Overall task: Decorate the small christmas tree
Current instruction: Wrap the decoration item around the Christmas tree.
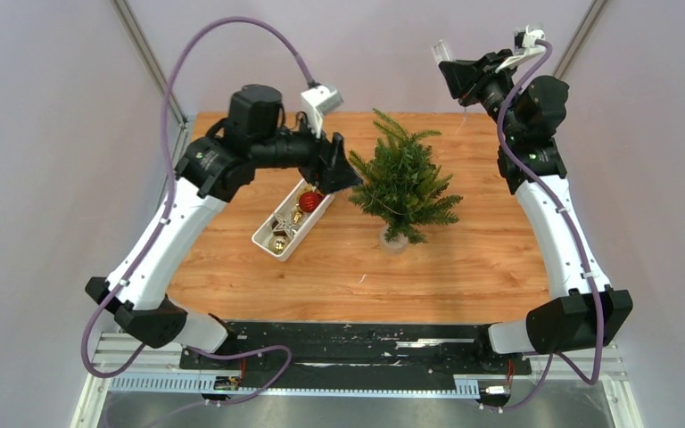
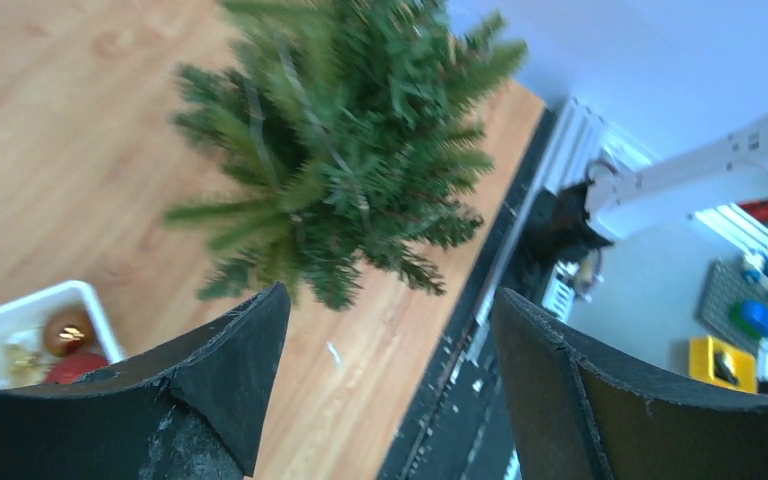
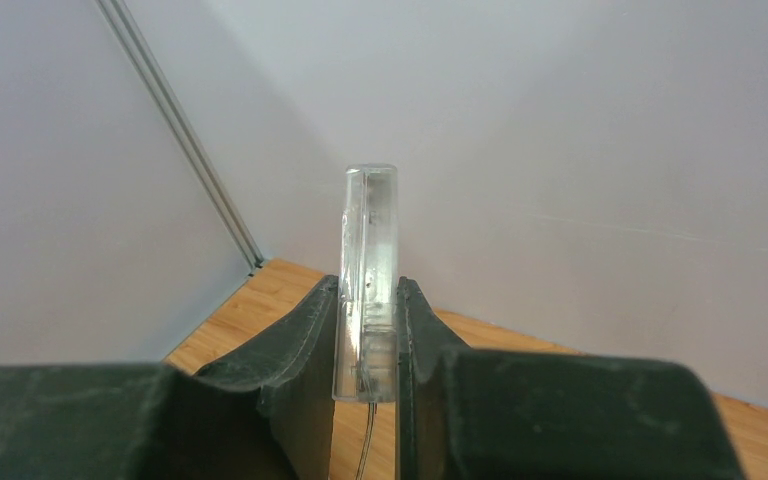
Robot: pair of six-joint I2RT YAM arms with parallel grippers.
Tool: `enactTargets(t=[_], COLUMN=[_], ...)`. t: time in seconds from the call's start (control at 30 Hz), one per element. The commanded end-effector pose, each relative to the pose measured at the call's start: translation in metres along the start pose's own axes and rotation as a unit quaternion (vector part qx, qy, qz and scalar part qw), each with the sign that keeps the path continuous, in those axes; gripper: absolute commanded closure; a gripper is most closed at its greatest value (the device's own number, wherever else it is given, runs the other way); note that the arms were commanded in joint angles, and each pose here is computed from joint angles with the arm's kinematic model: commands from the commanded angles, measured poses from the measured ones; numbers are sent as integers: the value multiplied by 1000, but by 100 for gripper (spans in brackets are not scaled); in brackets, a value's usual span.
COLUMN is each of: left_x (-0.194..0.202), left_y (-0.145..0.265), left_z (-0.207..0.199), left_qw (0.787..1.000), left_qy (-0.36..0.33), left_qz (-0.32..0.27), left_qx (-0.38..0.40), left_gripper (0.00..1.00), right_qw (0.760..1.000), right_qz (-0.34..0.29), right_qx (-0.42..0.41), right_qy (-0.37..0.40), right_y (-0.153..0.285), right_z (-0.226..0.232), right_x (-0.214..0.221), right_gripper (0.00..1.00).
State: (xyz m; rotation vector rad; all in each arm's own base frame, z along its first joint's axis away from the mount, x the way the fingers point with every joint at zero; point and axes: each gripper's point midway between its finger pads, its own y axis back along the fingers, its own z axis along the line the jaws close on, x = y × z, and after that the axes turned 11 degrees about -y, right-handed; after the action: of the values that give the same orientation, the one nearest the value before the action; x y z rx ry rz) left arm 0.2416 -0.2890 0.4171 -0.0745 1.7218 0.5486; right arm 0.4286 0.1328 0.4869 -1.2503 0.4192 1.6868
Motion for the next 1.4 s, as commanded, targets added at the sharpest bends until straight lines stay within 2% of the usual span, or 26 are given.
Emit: enactTargets(t=[0.0,0.13,0.3,0.4,0.53,0.63,0.73,0.8,0.83,1.03,1.37], left_x=[34,34,33,34,33,28,29,31,31,26,32], left_y=[-33,-51,-66,-70,-72,-71,-72,-73,-73,-67,-43], left_z=[-12,4,0,2,1,-1,0,0,0,-1,20], left_qw=[998,998,998,998,998,998,998,997,997,998,998], left_qy=[34,27,28,35,41,43,48,53,54,50,7], left_qz=[55,50,49,51,51,46,47,50,51,47,51], left_qx=[26,3,15,12,16,19,17,15,15,12,-48], left_gripper=[17,21,29,38,45,57,61,68,76,91,83], right_qw=[1000,1000,1000,1000,1000,1000,1000,1000,999,999,999], right_qz=[-18,-16,-16,-14,-13,-12,-11,-13,-14,-16,-15], right_qx=[-7,-9,-6,-6,-7,-6,-5,-5,-5,-7,-12], right_qy=[18,21,26,25,26,26,26,28,30,37,40], right_y=[1,2,4,3,4,4,4,3,3,5,4], right_z=[5,6,4,3,3,3,2,2,2,5,7], right_x=[-12,-11,-9,-7,-6,-6,-4,-6,-7,-11,-12], right_gripper=[100,100,100,100,100,100,100,100,100,100,100])
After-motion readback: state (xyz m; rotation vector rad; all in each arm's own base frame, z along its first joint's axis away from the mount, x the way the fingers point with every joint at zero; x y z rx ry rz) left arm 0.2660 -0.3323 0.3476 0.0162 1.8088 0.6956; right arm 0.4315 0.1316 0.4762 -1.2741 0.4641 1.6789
